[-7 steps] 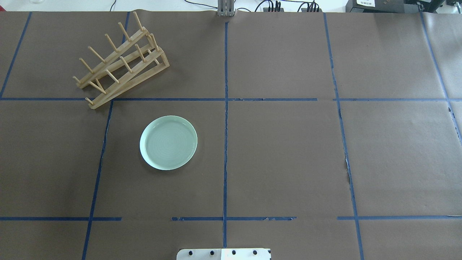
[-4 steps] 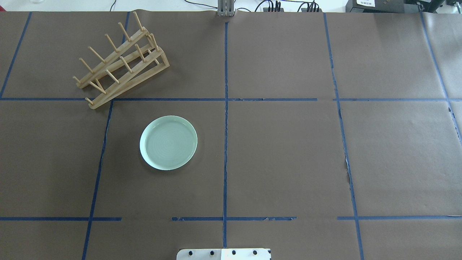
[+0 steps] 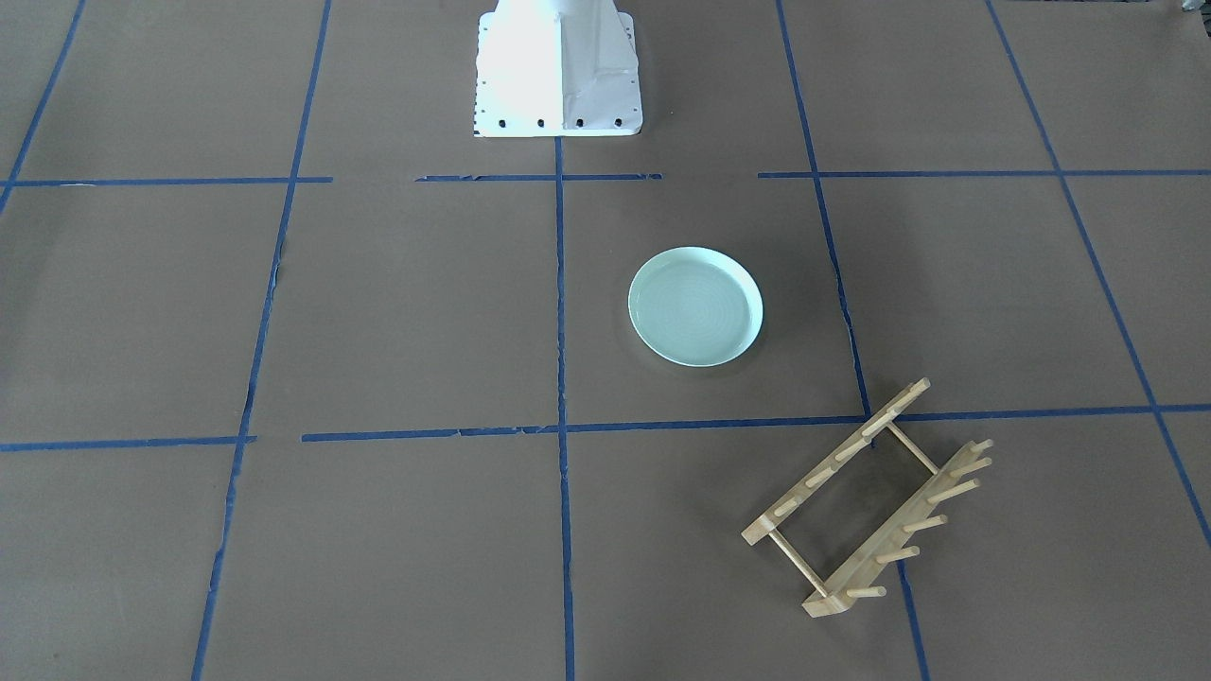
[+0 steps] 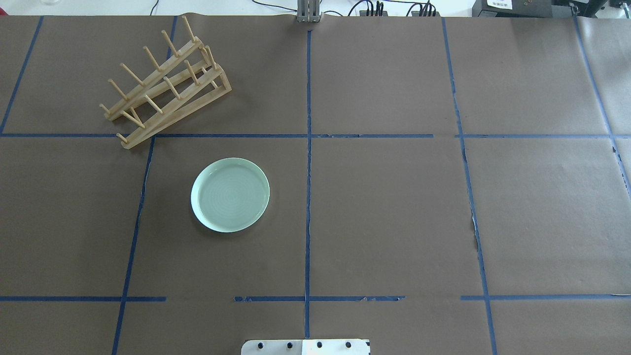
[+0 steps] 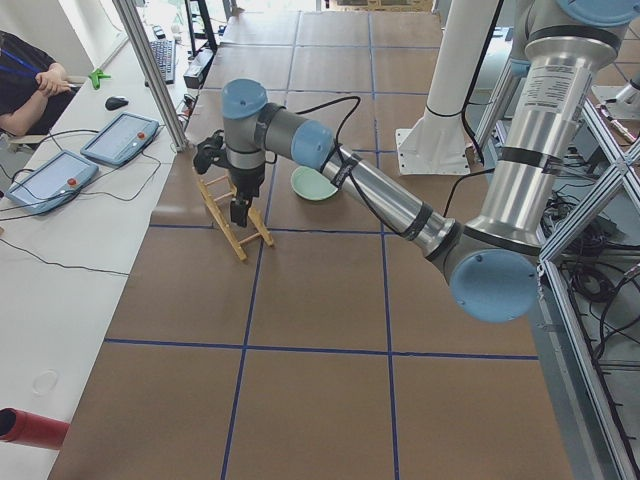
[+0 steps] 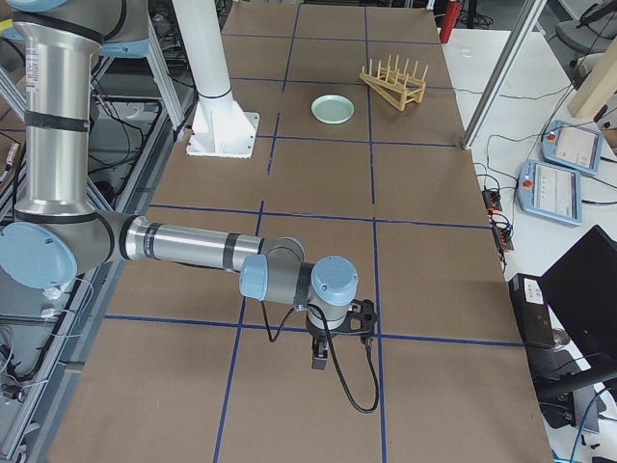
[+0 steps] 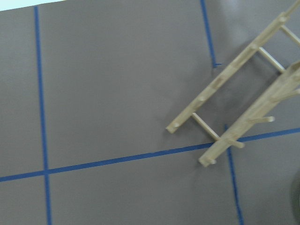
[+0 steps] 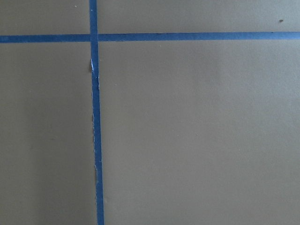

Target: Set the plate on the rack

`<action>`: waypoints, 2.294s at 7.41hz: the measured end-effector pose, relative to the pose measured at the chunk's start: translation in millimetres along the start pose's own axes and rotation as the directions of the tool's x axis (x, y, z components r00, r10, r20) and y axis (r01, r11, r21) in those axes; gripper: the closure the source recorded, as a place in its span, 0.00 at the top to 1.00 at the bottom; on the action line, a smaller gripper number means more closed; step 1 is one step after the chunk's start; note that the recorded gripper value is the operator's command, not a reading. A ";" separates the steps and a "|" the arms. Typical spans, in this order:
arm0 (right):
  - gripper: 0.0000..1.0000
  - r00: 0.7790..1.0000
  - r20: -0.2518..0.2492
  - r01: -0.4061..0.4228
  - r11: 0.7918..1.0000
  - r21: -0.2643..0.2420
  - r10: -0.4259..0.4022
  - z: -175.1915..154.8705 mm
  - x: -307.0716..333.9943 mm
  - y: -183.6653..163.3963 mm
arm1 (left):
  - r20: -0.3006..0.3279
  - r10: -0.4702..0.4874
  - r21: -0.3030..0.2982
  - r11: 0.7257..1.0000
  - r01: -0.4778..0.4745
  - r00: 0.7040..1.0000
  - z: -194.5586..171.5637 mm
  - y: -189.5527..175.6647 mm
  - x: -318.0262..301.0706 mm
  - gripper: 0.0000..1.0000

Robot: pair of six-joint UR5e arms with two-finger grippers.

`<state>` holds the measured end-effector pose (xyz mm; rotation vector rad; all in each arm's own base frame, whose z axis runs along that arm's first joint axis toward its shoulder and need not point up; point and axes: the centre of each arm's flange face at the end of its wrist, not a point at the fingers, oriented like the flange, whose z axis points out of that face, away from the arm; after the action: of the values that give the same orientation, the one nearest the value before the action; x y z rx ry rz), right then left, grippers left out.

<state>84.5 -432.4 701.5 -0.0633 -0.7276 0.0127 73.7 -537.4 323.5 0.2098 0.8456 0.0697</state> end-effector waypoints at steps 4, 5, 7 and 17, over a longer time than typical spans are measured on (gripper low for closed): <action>1.00 1.000 0.000 0.000 1.000 0.000 0.000 0.0 0.0 0.0 | -0.058 -0.141 -0.058 0.989 0.137 0.988 44.0 5.6 190.9 1.00; 1.00 1.000 0.000 0.000 1.000 0.000 0.000 0.0 0.0 0.0 | -0.041 -0.177 -0.072 0.982 0.174 0.983 65.4 6.6 231.4 1.00; 1.00 1.000 0.000 0.000 1.000 0.000 0.000 0.0 0.0 0.0 | 0.022 -0.219 -0.086 0.972 0.220 0.975 117.1 10.5 301.4 1.00; 1.00 1.000 0.000 -0.001 1.000 0.000 0.001 0.0 0.1 0.0 | 0.105 -0.232 -0.102 0.965 0.243 0.967 314.4 76.3 416.8 0.73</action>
<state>84.6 -432.3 701.5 -0.0638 -0.7276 0.0131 586.8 -451.9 235.7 0.0026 0.7664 -0.1160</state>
